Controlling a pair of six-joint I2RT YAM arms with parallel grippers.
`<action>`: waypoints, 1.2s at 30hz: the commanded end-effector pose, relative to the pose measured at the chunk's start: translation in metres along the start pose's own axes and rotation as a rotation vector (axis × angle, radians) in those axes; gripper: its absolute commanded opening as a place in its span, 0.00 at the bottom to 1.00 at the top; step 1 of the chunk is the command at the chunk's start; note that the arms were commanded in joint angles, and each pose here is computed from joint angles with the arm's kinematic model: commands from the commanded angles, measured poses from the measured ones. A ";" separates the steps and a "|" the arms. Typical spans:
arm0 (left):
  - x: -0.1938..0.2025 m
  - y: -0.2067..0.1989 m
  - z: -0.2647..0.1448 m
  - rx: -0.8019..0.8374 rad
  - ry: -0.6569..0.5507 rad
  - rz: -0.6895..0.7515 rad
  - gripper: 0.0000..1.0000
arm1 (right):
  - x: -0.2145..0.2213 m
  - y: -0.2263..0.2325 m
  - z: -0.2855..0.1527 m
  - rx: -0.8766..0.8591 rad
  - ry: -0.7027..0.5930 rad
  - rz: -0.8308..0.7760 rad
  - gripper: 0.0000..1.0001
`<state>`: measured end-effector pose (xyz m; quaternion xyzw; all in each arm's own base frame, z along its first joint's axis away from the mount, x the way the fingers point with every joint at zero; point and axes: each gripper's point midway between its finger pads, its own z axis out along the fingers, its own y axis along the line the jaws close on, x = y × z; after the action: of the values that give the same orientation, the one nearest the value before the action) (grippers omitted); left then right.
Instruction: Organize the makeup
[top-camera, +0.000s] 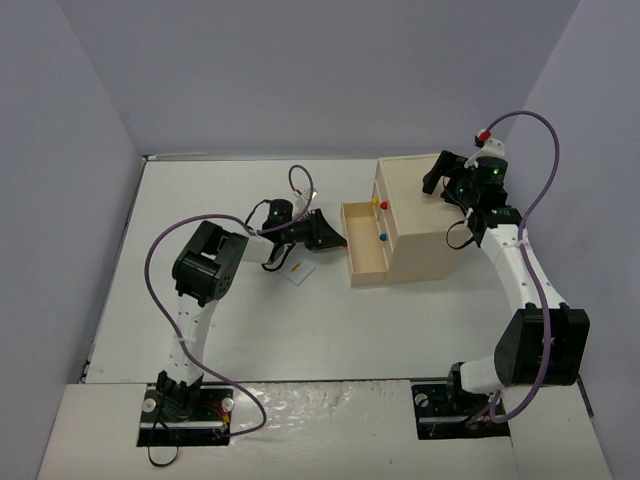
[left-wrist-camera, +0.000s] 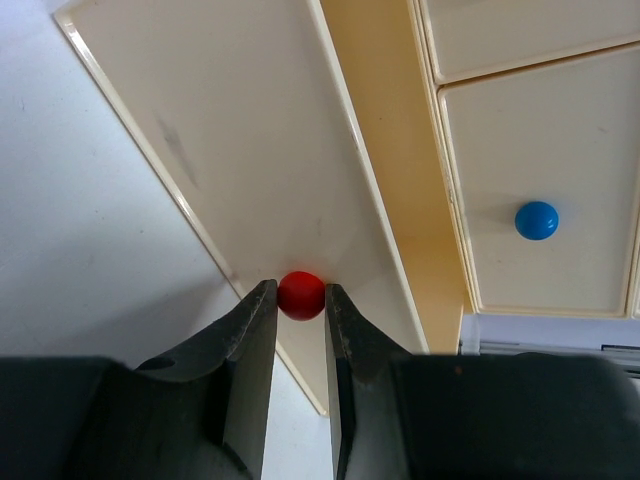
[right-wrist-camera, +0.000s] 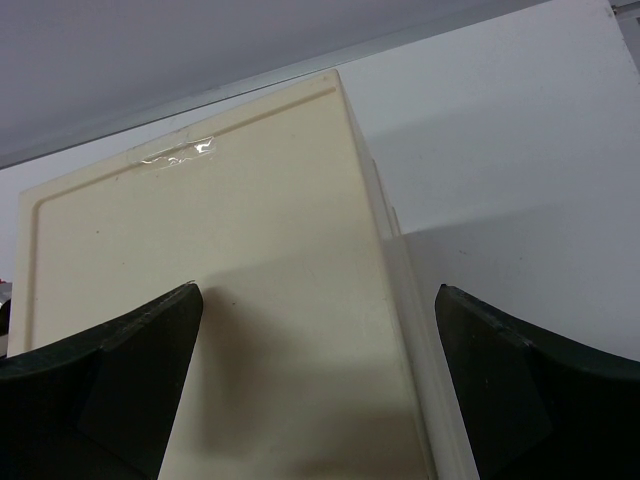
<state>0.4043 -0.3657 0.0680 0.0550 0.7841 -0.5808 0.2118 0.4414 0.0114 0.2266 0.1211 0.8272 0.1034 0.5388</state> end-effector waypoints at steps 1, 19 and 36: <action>-0.025 -0.026 -0.014 0.028 -0.057 0.092 0.00 | 0.024 -0.024 0.000 0.078 0.074 -0.022 0.98; -0.059 -0.064 -0.030 -0.019 -0.091 0.162 0.66 | -0.038 0.009 -0.020 -0.032 -0.015 -0.113 1.00; -0.129 -0.119 -0.205 -0.828 -0.402 0.449 0.89 | -0.099 0.105 -0.075 -0.291 -0.200 -0.396 1.00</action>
<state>0.4341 -0.2658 0.2056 0.0359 0.8670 -0.3117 0.3871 0.4356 0.0261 0.3119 -0.0092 0.8114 0.0865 0.5779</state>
